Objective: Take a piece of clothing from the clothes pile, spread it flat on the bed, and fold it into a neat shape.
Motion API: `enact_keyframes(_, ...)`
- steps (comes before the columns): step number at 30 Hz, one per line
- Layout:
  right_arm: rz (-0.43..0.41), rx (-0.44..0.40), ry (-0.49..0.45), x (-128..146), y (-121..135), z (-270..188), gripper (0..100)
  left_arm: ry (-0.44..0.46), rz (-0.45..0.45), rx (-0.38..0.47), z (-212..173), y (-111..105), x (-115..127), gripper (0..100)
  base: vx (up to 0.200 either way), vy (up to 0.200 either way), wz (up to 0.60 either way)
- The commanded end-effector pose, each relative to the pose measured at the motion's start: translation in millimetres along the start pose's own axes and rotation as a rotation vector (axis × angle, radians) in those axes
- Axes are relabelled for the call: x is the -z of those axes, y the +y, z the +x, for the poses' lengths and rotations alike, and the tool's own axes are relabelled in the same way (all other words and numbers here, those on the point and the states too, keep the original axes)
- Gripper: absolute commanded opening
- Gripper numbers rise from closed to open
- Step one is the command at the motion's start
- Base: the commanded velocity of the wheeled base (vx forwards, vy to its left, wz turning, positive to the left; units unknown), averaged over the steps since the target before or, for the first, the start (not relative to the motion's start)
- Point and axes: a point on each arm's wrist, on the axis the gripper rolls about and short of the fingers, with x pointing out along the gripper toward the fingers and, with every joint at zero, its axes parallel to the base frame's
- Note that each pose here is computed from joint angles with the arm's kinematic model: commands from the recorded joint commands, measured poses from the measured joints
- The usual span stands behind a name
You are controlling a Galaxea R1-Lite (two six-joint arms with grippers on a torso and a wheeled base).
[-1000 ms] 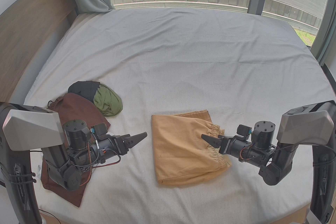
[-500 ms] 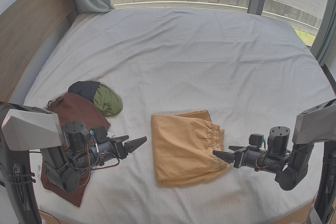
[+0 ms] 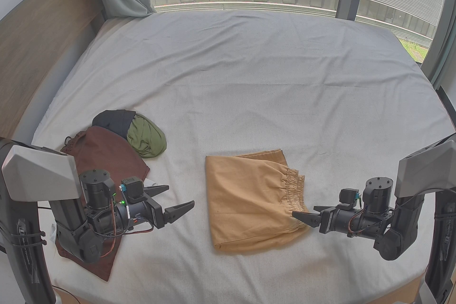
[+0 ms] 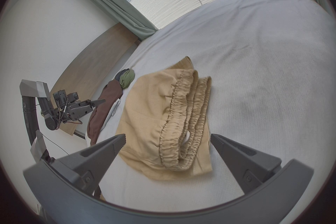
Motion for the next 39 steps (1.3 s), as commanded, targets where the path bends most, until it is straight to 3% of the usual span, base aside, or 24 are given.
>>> enact_keyframes(1,0.022,0.017,0.051,14.6,-8.0,8.1,100,0.019,0.037,-0.01,-3.8,9.8,7.2,100,0.0,0.0,0.0)
enact_keyframes(22,0.054,0.02,0.078,27.1,-18.0,28.2,100,0.024,0.054,0.0,-4.0,12.2,9.5,100,0.0,0.0,0.0)
enact_keyframes(29,0.106,-0.025,0.078,30.9,-8.5,47.2,100,0.031,0.051,0.0,-3.4,12.7,11.7,100,0.0,0.0,0.0)
enact_keyframes(39,0.102,-0.041,0.054,25.7,-5.8,52.5,100,0.032,0.05,0.0,-3.6,12.6,11.9,100,0.0,0.0,0.0)
